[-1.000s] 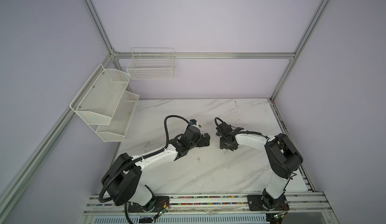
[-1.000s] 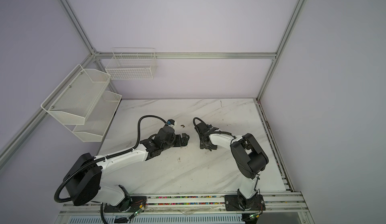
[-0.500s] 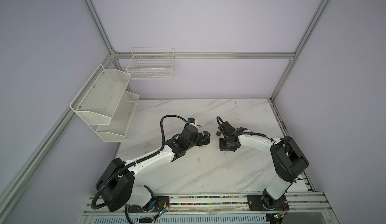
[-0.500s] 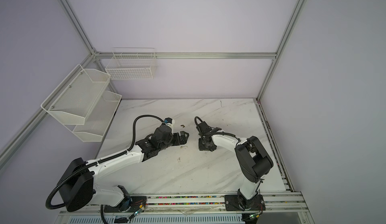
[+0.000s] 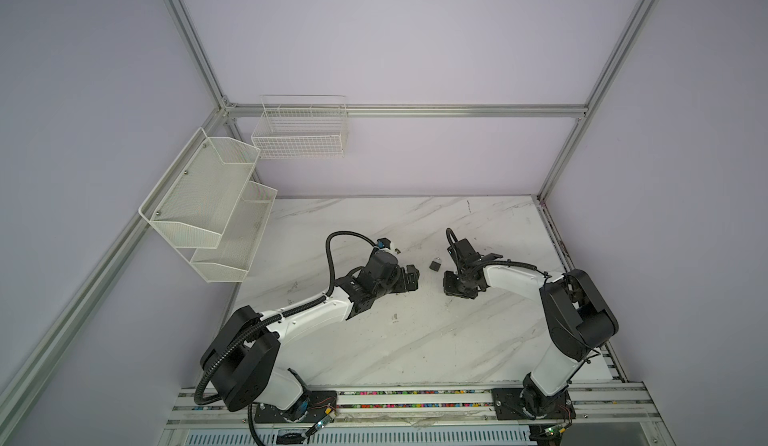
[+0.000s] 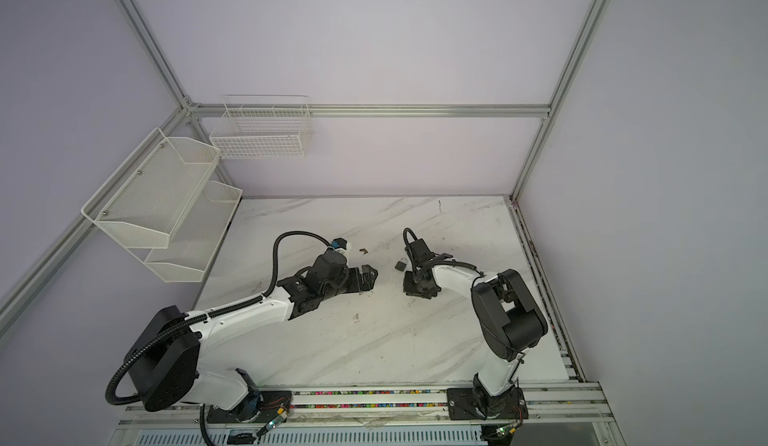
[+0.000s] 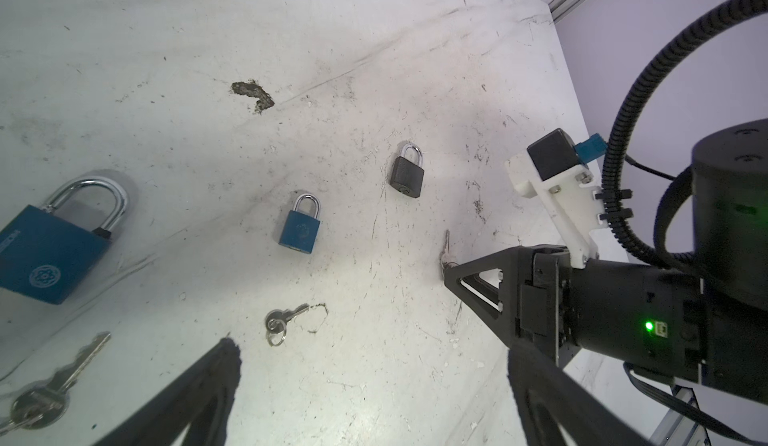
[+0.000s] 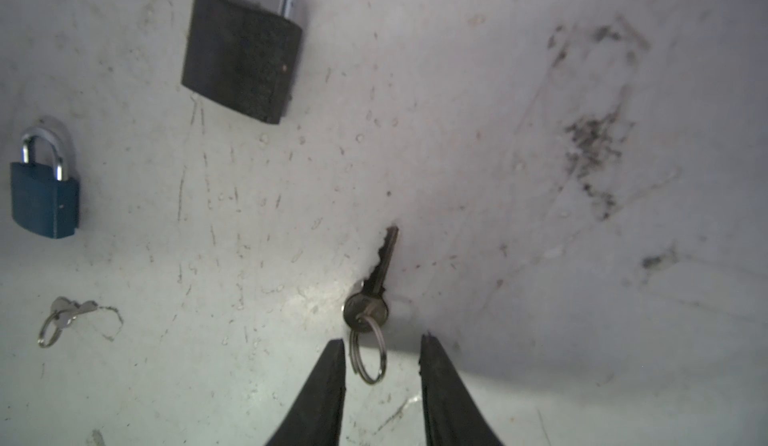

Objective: Unlock with the key
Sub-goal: 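Lower the right gripper onto the silver key ring and close it, then lift the key with the right gripper while the left gripper rises beside it, then raise the held key with the right gripper while the left gripper lifts and opens, then lower the left gripper onto the dark grey padlock and close it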

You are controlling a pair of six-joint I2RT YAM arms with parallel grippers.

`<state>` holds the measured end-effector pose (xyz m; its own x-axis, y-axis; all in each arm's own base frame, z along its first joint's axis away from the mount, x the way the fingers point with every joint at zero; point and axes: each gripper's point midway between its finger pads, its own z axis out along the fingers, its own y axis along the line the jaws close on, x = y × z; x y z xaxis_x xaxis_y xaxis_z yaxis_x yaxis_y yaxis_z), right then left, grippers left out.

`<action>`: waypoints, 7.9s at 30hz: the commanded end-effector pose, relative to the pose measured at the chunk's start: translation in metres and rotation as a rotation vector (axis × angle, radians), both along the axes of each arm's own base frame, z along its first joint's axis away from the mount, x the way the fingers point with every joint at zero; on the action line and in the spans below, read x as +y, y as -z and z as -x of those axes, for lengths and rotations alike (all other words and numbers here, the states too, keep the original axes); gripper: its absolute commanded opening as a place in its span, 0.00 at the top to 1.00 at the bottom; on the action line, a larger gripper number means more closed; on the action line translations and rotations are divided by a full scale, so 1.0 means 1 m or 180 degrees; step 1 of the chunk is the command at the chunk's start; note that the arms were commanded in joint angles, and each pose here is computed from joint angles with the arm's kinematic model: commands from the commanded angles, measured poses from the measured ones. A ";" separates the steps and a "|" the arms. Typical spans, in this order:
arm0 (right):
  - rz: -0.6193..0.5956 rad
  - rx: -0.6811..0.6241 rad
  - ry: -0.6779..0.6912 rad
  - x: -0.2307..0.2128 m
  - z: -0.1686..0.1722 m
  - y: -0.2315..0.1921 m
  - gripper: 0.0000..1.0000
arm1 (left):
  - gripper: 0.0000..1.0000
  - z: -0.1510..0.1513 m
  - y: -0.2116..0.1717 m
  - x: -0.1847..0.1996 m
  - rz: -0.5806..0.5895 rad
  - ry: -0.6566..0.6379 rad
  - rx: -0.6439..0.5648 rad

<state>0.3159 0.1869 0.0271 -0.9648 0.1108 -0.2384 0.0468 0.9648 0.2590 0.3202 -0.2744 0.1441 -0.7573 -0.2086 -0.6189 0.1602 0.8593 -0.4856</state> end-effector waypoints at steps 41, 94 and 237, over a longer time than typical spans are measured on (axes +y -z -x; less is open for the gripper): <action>-0.0640 -0.1813 -0.1694 0.083 -0.007 -0.165 1.00 | 0.00 0.019 -0.146 0.068 0.1029 -0.0271 -0.0367; -0.0637 -0.3041 -0.3347 0.156 0.046 -0.239 1.00 | 0.87 -0.014 -0.177 0.001 0.1115 0.0938 -0.0248; -0.2939 -0.1946 -0.0642 0.035 -0.011 -0.281 1.00 | 0.47 -0.036 -0.235 -0.004 0.1103 0.0435 -0.1727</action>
